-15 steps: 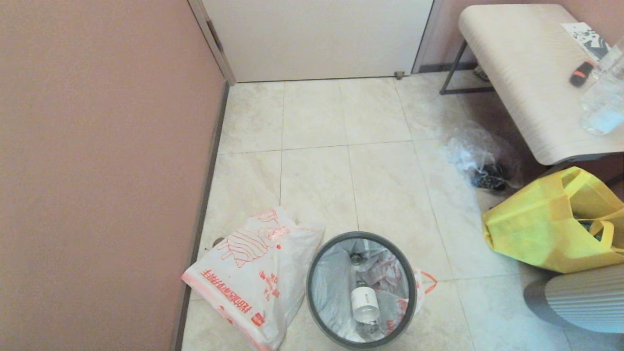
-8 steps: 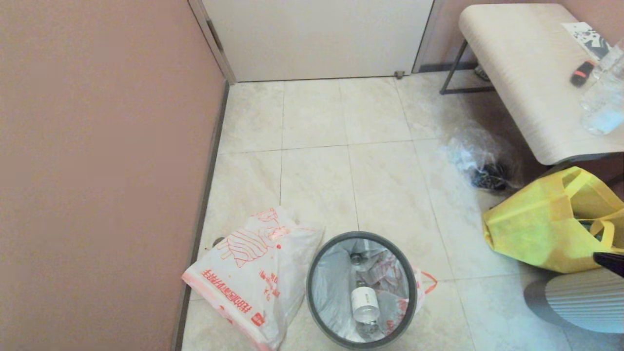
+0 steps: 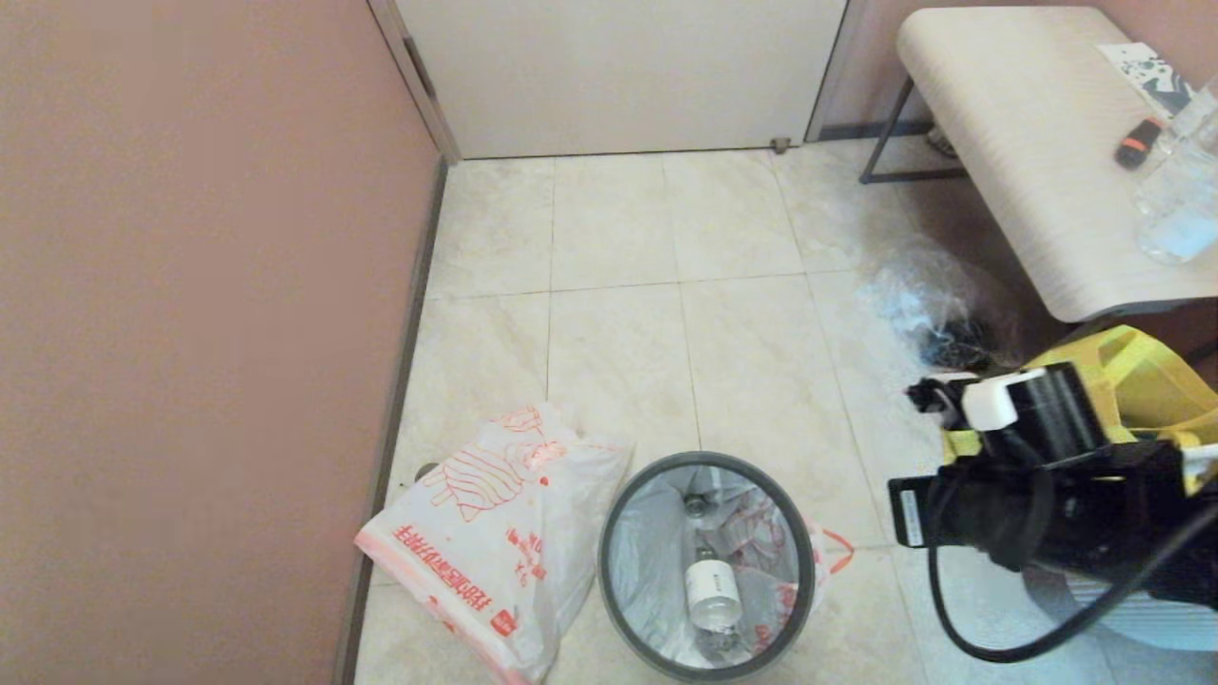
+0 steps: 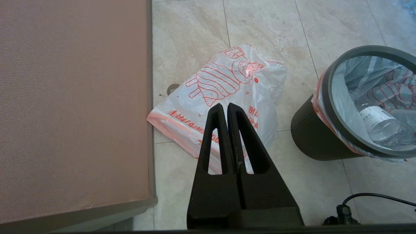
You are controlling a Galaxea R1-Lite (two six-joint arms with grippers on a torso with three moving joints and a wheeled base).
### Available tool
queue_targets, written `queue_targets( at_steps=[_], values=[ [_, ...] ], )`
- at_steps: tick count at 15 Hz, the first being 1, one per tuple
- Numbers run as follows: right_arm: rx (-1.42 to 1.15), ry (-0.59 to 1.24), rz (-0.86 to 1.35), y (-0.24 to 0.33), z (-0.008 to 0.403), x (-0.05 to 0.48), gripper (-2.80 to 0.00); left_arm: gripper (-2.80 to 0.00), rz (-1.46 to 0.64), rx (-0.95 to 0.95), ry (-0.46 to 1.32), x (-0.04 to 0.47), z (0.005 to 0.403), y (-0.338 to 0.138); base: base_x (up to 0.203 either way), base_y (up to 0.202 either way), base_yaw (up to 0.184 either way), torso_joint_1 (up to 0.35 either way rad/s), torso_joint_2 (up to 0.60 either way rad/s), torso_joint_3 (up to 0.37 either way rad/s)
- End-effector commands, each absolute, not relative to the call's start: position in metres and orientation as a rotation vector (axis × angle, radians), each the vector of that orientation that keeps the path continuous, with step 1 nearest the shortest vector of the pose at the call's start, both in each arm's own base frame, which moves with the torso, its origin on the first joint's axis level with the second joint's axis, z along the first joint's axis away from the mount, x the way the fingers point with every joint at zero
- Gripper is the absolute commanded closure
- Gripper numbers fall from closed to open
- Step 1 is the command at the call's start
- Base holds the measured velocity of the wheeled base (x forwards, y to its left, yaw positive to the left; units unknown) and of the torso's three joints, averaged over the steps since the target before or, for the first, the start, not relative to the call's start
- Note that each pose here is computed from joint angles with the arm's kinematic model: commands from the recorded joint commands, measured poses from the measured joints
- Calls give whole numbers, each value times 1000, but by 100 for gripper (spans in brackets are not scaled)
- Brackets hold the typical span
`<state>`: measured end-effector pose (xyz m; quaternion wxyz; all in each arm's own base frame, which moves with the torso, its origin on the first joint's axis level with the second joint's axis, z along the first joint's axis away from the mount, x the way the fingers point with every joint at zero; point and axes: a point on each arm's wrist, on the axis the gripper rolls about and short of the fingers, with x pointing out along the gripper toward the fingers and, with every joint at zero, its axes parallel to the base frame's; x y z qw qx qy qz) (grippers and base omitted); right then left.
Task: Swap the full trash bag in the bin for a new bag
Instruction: Place the trash can ring on the floor
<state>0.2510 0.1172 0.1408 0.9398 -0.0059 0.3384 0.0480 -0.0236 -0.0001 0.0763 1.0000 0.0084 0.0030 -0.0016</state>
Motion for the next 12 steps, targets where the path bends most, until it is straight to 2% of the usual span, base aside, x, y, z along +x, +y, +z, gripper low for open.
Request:
queue_targets(
  at_steps=[1,6,7,12],
  values=[
    [-61,794,105,141,103,270,0,0,-3,17,8,-23,76,0,0,0,0,0,0,0],
    [-54,857,85,163,69,295,0,0,-3,17,8,-24,76,0,0,0,0,0,0,0],
    [-59,864,86,165,66,295,-280,0,-3,17,8,-24,76,0,0,0,0,0,0,0],
    [-69,866,98,176,56,306,-280,0,-3,17,8,-24,76,0,0,0,0,0,0,0]
  ],
)
